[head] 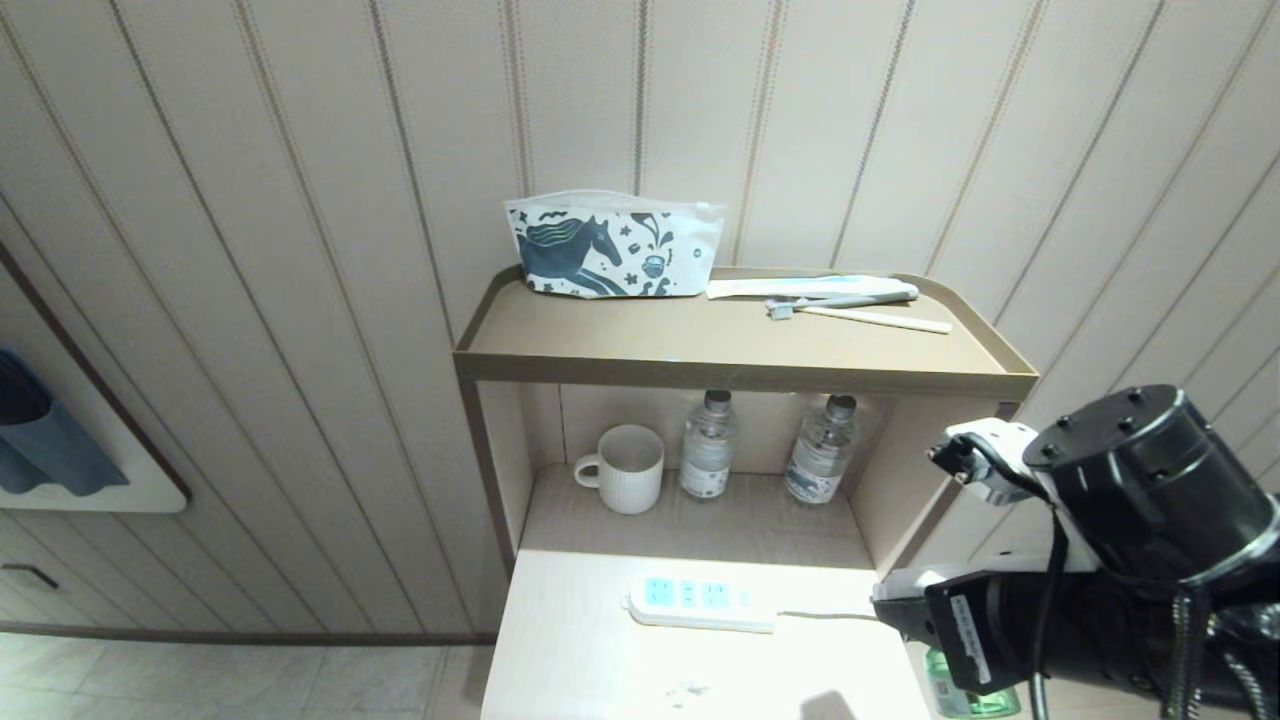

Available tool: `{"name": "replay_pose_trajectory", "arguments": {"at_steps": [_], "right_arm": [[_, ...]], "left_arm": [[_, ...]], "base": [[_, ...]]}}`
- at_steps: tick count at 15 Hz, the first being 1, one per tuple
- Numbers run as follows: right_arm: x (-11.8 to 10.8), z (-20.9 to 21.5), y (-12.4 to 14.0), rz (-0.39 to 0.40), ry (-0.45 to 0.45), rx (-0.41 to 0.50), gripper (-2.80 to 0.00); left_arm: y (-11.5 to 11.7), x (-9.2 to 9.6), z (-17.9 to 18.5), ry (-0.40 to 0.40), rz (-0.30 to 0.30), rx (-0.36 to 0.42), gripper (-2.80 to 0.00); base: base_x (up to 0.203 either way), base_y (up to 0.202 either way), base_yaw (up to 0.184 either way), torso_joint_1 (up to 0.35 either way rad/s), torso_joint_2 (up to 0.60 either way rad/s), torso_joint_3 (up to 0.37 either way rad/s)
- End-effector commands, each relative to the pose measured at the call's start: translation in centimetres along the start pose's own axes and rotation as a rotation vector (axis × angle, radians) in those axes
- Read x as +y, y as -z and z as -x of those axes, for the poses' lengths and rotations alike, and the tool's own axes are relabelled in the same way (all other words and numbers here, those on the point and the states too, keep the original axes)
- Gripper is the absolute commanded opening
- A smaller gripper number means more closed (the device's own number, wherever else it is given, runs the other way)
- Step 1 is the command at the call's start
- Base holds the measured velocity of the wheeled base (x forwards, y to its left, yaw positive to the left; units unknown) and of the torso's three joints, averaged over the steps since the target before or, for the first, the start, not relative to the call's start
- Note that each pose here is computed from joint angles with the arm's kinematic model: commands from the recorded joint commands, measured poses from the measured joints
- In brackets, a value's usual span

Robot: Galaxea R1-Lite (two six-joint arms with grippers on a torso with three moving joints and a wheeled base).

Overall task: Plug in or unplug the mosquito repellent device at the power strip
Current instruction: Place the mosquito repellent liquid on the table

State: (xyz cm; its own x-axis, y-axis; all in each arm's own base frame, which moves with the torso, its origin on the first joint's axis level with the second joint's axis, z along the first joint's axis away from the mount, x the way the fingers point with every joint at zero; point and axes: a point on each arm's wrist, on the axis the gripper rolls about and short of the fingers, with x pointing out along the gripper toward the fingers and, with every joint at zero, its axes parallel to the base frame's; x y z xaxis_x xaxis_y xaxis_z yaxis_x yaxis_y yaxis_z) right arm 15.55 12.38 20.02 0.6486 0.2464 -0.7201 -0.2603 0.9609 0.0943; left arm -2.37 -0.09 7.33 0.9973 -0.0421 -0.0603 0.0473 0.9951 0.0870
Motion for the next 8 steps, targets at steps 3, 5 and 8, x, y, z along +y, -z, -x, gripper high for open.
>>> {"name": "replay_pose_trajectory", "arguments": {"at_steps": [3, 5, 8], "right_arm": [[-0.39, 0.23, 1.09, 0.014, 0.003, -0.103, -2.80], [-0.15, 0.02, 0.47, -0.013, -0.034, -0.262, -2.80], [-0.44, -0.43, 1.09, 0.023, -0.025, -0.308, -2.80]], "left_arm": [[-0.08, 0.04, -0.02, -0.014, 0.042, -0.029, -2.80], [-0.14, 0.08, -0.04, -0.027, 0.079, -0.039, -2.80], [-0.14, 0.08, -0.04, -0.027, 0.079, -0.040, -2.80]], "base": [[0.000, 0.000, 0.000, 0.000, 0.00, 0.000], [0.000, 0.000, 0.000, 0.000, 0.00, 0.000], [0.000, 0.000, 0.000, 0.000, 0.00, 0.000]]}}
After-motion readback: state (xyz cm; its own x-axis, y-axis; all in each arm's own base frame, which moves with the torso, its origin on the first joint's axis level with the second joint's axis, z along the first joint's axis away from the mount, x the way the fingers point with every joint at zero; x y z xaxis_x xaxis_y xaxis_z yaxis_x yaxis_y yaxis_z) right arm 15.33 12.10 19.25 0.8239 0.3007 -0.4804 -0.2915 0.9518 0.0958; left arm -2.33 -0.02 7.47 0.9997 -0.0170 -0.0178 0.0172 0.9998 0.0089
